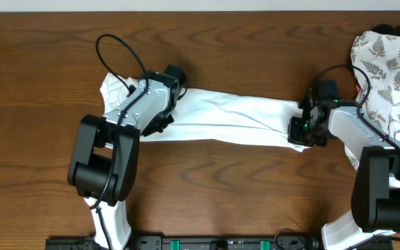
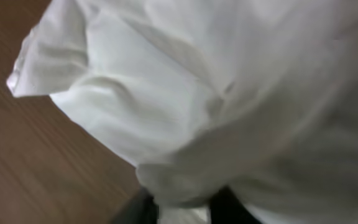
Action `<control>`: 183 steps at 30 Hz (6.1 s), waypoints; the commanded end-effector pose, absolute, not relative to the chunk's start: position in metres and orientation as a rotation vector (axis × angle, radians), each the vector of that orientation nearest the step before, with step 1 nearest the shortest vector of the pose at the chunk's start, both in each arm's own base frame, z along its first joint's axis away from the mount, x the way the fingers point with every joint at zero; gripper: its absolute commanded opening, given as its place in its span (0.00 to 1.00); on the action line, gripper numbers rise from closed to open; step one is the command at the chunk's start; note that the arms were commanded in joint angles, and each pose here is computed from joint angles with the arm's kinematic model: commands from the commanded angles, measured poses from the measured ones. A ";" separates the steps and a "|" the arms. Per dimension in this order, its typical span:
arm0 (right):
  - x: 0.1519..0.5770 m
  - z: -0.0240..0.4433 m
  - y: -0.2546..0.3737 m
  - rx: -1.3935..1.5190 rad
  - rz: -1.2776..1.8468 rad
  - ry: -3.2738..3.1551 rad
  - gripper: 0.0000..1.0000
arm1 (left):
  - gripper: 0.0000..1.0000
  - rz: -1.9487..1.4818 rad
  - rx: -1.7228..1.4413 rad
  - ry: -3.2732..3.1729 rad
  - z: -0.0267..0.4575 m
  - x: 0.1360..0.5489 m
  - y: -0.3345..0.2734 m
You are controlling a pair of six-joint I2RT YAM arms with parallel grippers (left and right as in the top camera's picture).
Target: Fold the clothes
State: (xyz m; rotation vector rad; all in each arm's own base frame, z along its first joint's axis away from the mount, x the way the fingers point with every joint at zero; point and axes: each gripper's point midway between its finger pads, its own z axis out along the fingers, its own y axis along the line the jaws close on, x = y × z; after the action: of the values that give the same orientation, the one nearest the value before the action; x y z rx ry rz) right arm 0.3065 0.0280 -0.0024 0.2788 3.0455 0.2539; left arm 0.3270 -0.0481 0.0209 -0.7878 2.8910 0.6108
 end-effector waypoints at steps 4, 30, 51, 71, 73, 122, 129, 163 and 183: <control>0.301 -0.011 0.026 0.273 0.223 3.069 0.04 | 0.61 0.650 -0.797 2.880 0.022 0.322 -0.043; 0.302 -0.011 0.026 0.272 0.224 3.065 0.07 | 0.84 0.352 -0.858 2.610 0.075 0.409 -0.045; 0.302 -0.011 0.026 0.272 0.224 3.063 0.07 | 0.73 0.271 -1.005 2.528 0.047 0.440 -0.026; 0.302 -0.011 0.026 0.271 0.224 3.062 0.08 | 0.41 0.265 -1.041 2.501 0.037 0.449 -0.015; 0.303 -0.011 0.026 0.271 0.224 3.061 0.08 | 0.32 0.268 -1.052 2.496 0.037 0.449 -0.011; 0.306 -0.011 0.026 0.266 0.225 3.048 0.08 | 0.36 0.658 -1.252 2.788 0.041 0.331 0.053; 0.307 -0.011 0.026 0.266 0.225 3.045 0.10 | 0.36 0.633 -1.302 2.752 0.061 0.333 0.072; 0.318 -0.009 0.026 0.252 0.229 3.000 0.05 | 0.06 -0.085 -0.654 2.937 0.052 0.355 -0.027; 0.317 -0.010 0.026 0.253 0.228 3.005 0.07 | 0.11 0.119 -0.774 2.949 -0.007 0.310 0.004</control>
State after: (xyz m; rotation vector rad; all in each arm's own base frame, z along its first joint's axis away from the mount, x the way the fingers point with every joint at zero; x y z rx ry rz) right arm 0.3245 0.0279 -0.0011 0.2630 2.9703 0.2570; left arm 0.3155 -0.0139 -0.0020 -0.7197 2.9604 0.0196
